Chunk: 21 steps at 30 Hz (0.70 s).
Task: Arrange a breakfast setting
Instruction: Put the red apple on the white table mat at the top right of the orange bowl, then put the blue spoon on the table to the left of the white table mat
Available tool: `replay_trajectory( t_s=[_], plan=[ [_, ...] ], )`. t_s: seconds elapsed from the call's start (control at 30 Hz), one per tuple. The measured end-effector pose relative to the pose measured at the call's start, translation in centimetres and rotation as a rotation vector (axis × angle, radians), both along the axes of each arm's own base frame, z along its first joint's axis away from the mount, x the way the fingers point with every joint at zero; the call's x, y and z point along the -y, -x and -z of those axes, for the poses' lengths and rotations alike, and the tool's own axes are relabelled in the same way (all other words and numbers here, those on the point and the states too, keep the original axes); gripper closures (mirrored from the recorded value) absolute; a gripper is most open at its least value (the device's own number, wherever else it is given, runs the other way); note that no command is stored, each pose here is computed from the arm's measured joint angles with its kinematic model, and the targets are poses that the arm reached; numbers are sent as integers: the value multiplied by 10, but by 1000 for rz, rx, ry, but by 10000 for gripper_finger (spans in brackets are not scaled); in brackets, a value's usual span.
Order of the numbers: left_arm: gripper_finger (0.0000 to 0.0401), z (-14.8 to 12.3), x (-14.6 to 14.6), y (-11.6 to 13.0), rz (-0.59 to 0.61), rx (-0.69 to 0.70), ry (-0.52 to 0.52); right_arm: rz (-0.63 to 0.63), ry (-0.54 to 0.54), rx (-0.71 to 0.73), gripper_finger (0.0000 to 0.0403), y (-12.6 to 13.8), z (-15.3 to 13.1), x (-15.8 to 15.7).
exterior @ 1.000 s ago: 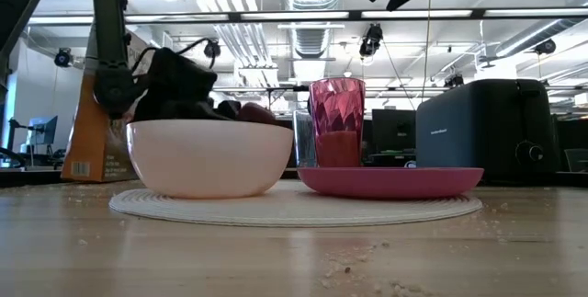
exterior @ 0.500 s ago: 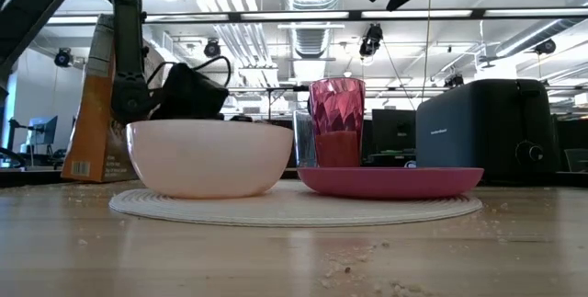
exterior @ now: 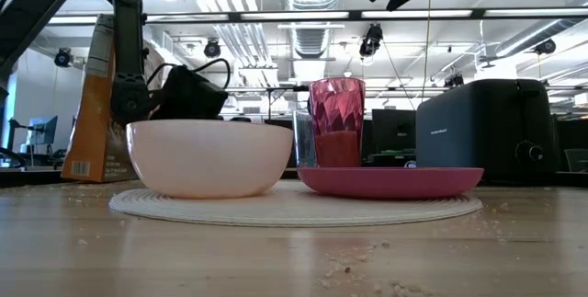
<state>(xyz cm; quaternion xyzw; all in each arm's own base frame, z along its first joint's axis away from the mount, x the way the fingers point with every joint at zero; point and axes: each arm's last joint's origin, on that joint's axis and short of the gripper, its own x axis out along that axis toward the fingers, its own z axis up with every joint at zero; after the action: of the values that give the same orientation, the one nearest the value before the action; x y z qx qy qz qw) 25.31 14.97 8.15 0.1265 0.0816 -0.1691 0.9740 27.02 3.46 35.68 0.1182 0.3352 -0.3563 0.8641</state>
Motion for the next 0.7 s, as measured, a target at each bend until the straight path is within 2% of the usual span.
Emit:
replay_trajectory(
  t_s=[0.13, 0.33, 0.53, 0.7],
  plan=[
    [146, 0, 0, 0, -5, -2, -5, 0, 0, 0, 170, 0, 0, 0],
    [121, 3, 2, 2, -7, 8, -93, 0, 0, 0, 170, 0, 0, 0],
    [85, 5, 3, 5, -33, -3, -126, 0, 0, 0, 170, 0, 0, 0],
    [75, 6, -1, 8, -62, -9, -135, 0, 0, 0, 170, 0, 0, 0]
  ],
)
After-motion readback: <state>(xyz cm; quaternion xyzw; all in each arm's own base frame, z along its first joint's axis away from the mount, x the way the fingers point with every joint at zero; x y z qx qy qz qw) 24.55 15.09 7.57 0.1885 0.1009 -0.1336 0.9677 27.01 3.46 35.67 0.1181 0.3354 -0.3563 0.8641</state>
